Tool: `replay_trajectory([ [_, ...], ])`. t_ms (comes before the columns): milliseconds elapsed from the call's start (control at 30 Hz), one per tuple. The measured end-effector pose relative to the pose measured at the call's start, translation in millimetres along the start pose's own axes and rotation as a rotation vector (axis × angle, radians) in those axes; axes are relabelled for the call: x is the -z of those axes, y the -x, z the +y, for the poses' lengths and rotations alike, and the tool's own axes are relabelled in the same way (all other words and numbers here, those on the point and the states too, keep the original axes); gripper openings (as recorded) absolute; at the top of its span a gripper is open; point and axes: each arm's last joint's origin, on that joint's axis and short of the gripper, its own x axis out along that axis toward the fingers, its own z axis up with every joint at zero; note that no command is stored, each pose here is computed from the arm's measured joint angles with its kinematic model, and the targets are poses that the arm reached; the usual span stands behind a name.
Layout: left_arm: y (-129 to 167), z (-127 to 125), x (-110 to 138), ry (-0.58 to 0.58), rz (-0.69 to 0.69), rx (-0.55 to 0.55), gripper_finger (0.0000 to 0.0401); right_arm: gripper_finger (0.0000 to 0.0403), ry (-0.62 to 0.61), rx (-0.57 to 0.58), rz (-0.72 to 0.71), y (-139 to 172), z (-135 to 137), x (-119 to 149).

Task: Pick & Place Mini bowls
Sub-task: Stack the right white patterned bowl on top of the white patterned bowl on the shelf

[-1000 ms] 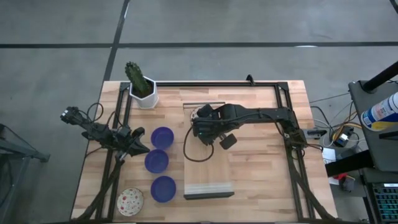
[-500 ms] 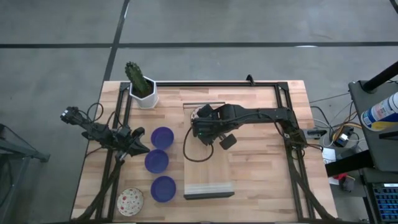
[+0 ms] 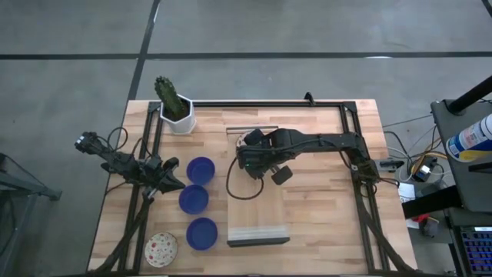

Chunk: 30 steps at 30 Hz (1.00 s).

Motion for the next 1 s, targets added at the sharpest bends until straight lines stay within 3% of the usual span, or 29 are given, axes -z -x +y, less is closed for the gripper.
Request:
replay_trajectory([
  [1000,0.0,0.7,1.4,0.015,0.014,-0.007,0.0000,0.0021,0.017,-0.011,0.023,-9.4,2.1,-0.6],
])
